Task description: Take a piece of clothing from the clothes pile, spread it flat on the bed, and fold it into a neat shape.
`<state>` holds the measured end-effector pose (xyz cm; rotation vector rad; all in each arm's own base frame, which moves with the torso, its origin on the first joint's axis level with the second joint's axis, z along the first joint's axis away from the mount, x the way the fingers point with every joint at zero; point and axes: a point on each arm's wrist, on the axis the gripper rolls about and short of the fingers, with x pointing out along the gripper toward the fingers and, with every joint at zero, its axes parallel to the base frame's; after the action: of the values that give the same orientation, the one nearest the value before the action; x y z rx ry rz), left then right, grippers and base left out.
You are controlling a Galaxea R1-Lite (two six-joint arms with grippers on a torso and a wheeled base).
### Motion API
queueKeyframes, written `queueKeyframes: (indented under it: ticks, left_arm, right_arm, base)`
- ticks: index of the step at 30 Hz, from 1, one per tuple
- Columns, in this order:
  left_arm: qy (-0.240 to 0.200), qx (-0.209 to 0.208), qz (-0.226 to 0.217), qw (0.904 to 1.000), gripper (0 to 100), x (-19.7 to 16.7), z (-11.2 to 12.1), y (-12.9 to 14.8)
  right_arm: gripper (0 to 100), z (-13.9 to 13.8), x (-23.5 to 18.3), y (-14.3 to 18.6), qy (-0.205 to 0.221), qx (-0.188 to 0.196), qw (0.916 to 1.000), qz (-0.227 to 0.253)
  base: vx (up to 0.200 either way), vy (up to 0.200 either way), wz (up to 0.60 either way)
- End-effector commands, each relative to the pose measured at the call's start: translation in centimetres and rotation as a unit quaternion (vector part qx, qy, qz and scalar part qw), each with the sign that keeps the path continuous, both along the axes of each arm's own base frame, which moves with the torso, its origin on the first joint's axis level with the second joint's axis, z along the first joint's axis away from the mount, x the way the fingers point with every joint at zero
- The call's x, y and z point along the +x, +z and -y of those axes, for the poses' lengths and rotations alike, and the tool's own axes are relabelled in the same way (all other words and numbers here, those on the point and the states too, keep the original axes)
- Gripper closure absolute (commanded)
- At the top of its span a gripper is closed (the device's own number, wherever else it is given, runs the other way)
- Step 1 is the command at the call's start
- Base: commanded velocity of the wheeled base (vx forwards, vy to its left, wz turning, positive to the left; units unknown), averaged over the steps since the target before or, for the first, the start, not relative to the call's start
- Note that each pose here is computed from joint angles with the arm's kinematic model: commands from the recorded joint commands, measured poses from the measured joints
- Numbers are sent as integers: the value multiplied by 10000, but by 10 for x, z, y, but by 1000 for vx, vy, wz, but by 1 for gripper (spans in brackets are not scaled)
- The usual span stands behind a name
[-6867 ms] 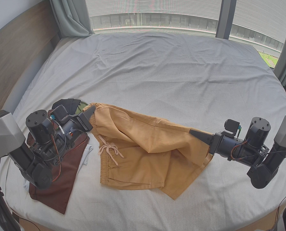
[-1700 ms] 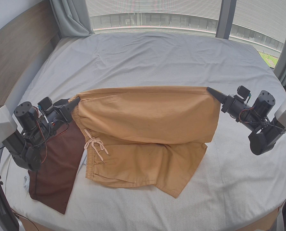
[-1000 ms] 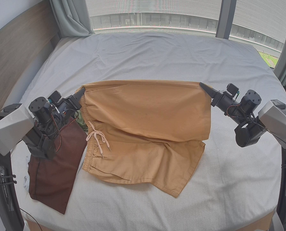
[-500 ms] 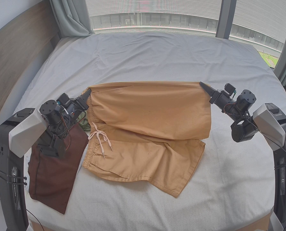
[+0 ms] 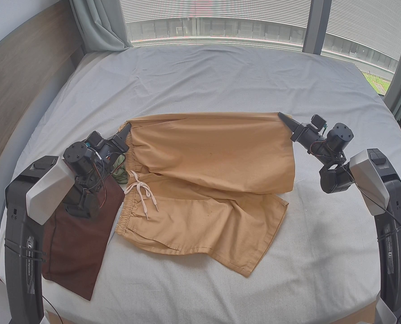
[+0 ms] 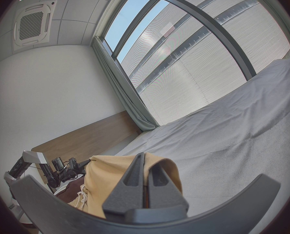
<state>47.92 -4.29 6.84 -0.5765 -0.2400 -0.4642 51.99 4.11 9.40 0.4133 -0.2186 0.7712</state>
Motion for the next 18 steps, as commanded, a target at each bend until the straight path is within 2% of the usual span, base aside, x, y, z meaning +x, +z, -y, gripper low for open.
queueKeyframes:
  ticks: [1,9,18]
  left_arm:
    - [-15,-33,41,10000,100,6,1,-6]
    - [-11,-49,122,9999,100,12,1,-9]
    - [67,-78,157,9998,100,15,-2,-9]
  right_arm:
    - [100,-1,8,-6,10,-5,10000,-33]
    - [100,-1,17,0,3,-1,10000,44]
    - [100,-2,25,-8,10,-10,9999,-111]
  base:
    - [0,0,0]
    - [0,0,0]
    - [0,0,0]
